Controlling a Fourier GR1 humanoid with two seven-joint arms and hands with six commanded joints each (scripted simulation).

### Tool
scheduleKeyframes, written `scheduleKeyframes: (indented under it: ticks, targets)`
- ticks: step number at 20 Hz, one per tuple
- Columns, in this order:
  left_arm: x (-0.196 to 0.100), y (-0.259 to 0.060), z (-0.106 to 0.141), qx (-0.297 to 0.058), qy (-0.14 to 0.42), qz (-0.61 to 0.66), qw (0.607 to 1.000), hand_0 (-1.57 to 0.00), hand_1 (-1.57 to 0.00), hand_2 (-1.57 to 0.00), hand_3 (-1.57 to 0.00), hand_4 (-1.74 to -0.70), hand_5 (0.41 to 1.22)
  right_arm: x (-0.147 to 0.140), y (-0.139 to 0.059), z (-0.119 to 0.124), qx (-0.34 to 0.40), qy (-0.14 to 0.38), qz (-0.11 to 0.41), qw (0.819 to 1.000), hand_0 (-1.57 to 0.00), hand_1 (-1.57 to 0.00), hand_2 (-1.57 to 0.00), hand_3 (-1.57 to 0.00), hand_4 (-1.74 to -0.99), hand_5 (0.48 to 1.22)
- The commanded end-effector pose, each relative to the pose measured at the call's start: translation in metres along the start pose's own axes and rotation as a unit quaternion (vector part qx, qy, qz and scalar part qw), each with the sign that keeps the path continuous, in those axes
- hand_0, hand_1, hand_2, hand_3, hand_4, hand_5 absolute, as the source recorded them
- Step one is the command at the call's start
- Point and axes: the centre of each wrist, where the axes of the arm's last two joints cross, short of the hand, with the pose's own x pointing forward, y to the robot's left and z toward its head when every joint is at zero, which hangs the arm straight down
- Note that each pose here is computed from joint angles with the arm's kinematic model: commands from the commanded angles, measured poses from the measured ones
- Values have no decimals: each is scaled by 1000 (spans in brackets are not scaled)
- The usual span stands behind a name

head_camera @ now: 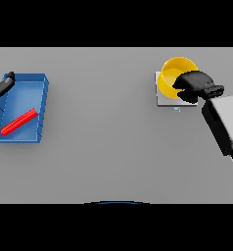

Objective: Pick up the red beaker and tilt it to pour out 1 green nut into yellow bowl. Pick up the yellow bowl and place it on the metallic measuring scale.

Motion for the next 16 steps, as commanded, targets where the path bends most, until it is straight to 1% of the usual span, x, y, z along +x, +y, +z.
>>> scheduleKeyframes:
  ticks: [1,3,4,5,6,7,9,10,12,14,16]
  targets:
    - [-2,-1,3,-3,2,-4,1000,1,1,1,1,-727,712,-2,1,0,2,-1,2,1000,-1417,-1571,-1363,-1487,-1741,1221]
    - [-3,3,3,-2,2,-3,1000,1,1,1,1,-727,715,-3,4,0,8,-2,-1,1000,-1397,-1571,-1385,-1363,-1741,1221]
    - [0,0,1,-5,6,-5,1000,1,1,1,1,-729,717,-3,4,1,7,-2,-1,1000,-1332,-1459,-1423,-1198,-1741,1221]
    - [2,0,0,-4,5,-2,1000,1,1,1,1,-730,720,-7,4,3,10,-9,-7,1000,-1128,-1322,-1330,-1057,-1701,1221]
    - [2,0,-1,-5,1,-2,1000,1,1,1,1,-732,723,-6,1,0,12,-1,-11,1000,-902,-1150,-1186,-937,-1660,1143]
    - [0,-2,-2,-7,4,-1,1000,1,1,1,1,-733,728,-7,-1,1,15,3,-17,1000,-721,-980,-1042,-833,-1619,1072]
    - [-1,-2,-2,-7,5,0,1000,1,1,1,1,-729,723,-9,-1,0,23,9,-16,1000,-461,-703,-799,-669,-1563,971]
    - [2,0,-4,-4,4,2,1000,1,1,1,1,-727,717,-10,0,-1,25,15,-17,999,-369,-582,-693,-613,-1539,933]
    - [-1,-5,-3,-5,7,-2,1000,1,1,1,1,-724,708,-9,0,-1,30,7,-5,1000,-236,-380,-519,-525,-1501,877]
    - [1,-3,-4,-1,8,1,1000,1,1,1,1,-722,703,-8,-3,-2,30,-4,9,1000,-150,-243,-375,-449,-1469,842]
    - [-1,-2,-5,-1,7,4,1000,1,1,1,1,-722,699,-7,1,-2,42,2,6,999,-96,-155,-251,-378,-1442,814]
